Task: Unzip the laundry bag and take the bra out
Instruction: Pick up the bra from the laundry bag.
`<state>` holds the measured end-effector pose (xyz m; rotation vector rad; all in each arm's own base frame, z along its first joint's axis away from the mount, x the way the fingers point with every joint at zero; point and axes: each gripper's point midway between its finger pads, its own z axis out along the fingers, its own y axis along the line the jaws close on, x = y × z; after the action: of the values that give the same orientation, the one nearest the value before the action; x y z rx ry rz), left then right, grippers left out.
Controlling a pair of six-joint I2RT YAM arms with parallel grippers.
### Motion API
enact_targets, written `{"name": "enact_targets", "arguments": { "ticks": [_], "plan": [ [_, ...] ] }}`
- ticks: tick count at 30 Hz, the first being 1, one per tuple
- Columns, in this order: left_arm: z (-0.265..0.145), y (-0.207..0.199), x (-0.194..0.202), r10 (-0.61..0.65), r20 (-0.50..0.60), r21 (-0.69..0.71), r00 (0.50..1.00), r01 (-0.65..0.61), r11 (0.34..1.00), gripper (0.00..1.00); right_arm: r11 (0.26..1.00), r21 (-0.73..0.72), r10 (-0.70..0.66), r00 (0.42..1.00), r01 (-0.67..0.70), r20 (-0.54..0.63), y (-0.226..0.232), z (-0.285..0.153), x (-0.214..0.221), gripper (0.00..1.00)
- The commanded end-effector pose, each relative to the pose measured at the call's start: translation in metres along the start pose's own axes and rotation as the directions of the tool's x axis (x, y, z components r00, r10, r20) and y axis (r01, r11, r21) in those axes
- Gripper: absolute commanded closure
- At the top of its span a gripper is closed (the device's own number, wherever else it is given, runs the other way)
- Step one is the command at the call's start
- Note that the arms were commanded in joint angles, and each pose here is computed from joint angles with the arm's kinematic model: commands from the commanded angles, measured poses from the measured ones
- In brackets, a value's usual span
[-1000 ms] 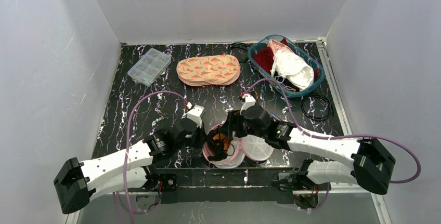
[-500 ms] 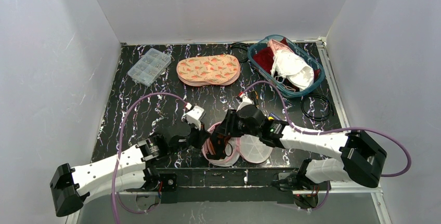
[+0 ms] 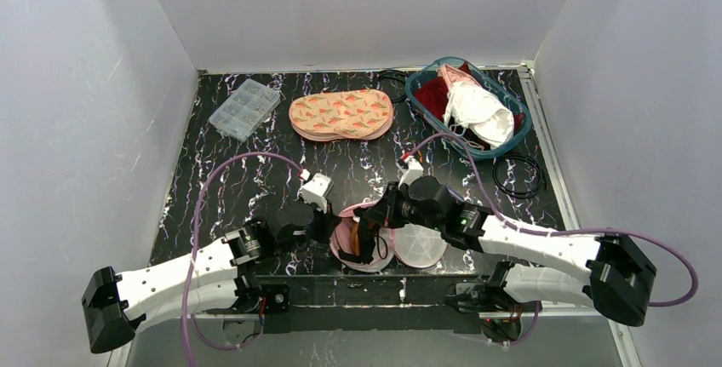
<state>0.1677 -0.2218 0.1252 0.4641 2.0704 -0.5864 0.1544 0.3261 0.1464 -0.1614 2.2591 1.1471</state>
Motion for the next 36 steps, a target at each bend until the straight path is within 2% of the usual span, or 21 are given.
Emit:
{"name": "enact_targets", "arguments": {
  "ticks": [1, 5, 16, 23, 26, 30, 36],
  "plan": [
    [-0.007, 0.021, -0.001, -0.001, 0.002, -0.11, 1.0, 0.002, 0.994, 1.0, 0.994, -0.027, -0.108, 0.994, 0.108, 0.026, -0.004, -0.015, -0.001, 0.99],
    [-0.008, 0.024, -0.001, -0.018, 0.008, -0.127, 1.0, 0.019, 0.992, 1.0, 0.984, -0.066, -0.166, 0.986, 0.167, 0.027, -0.008, -0.025, 0.007, 0.99],
    [-0.009, 0.02, -0.002, -0.036, 0.027, -0.101, 0.999, 0.039, 0.994, 1.0, 0.984, -0.081, -0.154, 0.987, 0.157, 0.048, -0.033, -0.041, 0.027, 0.99],
    [-0.006, 0.031, 0.011, -0.045, -0.01, -0.16, 0.999, 0.043, 0.986, 1.0, 0.974, -0.135, -0.171, 0.98, 0.184, 0.107, -0.027, -0.058, 0.022, 0.99],
    [-0.004, 0.034, 0.018, -0.048, -0.035, -0.181, 0.998, 0.041, 0.983, 1.0, 0.977, -0.128, -0.15, 0.974, 0.173, 0.17, -0.028, -0.068, 0.012, 0.99],
    [-0.002, 0.035, 0.022, -0.054, -0.054, -0.193, 0.997, 0.043, 0.98, 1.0, 0.965, -0.197, -0.113, 0.955, 0.171, 0.276, -0.014, -0.084, -0.005, 0.99],
    [-0.005, 0.039, 0.018, -0.056, -0.055, -0.228, 0.997, 0.042, 0.973, 1.0, 0.899, -0.348, -0.175, 0.946, 0.266, 0.272, 0.027, -0.099, -0.006, 0.99]
  ]
}}
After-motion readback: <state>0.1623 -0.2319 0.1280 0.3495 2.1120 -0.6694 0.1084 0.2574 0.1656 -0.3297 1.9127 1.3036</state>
